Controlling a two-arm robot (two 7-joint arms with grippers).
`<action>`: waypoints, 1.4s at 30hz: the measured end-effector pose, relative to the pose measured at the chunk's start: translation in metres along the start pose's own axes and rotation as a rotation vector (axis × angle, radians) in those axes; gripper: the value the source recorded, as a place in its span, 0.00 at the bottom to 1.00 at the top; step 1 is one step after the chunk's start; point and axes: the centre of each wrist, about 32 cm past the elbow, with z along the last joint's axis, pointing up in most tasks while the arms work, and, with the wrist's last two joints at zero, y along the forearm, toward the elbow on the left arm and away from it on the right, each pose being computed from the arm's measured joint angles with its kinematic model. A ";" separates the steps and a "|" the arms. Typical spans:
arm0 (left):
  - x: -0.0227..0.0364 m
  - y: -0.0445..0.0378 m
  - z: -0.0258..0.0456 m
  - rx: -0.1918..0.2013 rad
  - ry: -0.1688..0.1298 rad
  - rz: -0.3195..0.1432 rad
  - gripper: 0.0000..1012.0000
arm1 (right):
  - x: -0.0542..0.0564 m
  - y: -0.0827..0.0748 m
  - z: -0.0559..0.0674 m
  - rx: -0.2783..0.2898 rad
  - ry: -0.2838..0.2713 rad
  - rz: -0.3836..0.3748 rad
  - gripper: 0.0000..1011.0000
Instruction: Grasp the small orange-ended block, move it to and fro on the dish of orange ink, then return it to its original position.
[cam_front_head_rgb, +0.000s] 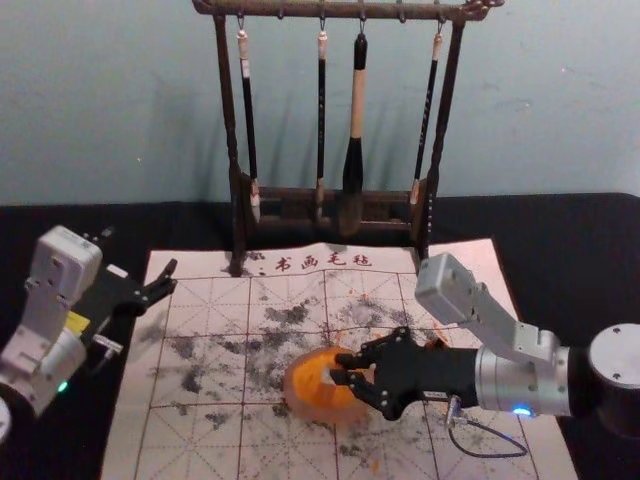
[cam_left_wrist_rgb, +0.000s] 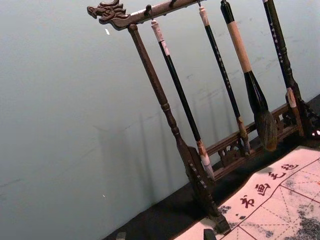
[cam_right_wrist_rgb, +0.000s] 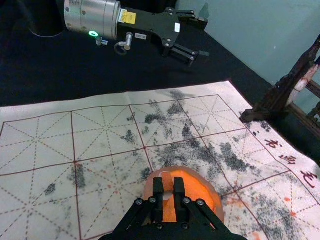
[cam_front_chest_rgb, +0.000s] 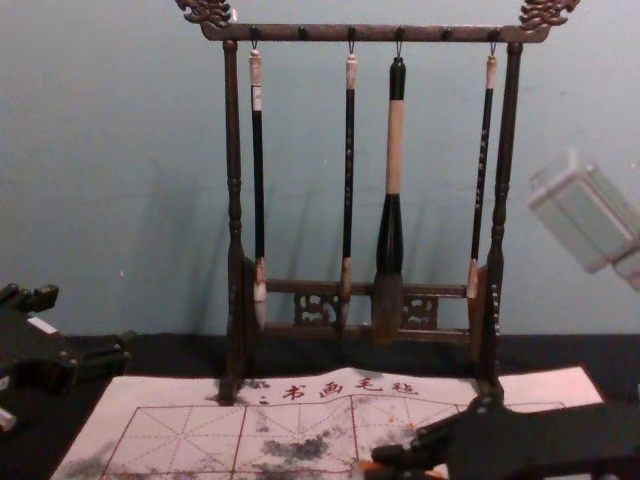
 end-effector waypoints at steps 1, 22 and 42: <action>0.0000 0.0000 0.0000 0.000 0.000 0.000 0.99 | 0.001 0.002 0.000 0.000 0.000 0.000 0.10; 0.0000 0.0000 0.0000 0.000 0.000 0.000 0.99 | 0.015 0.014 0.003 -0.006 -0.004 -0.057 0.10; 0.0000 0.0000 0.0000 0.000 0.000 0.000 0.99 | 0.014 -0.007 -0.004 -0.013 0.010 -0.076 0.10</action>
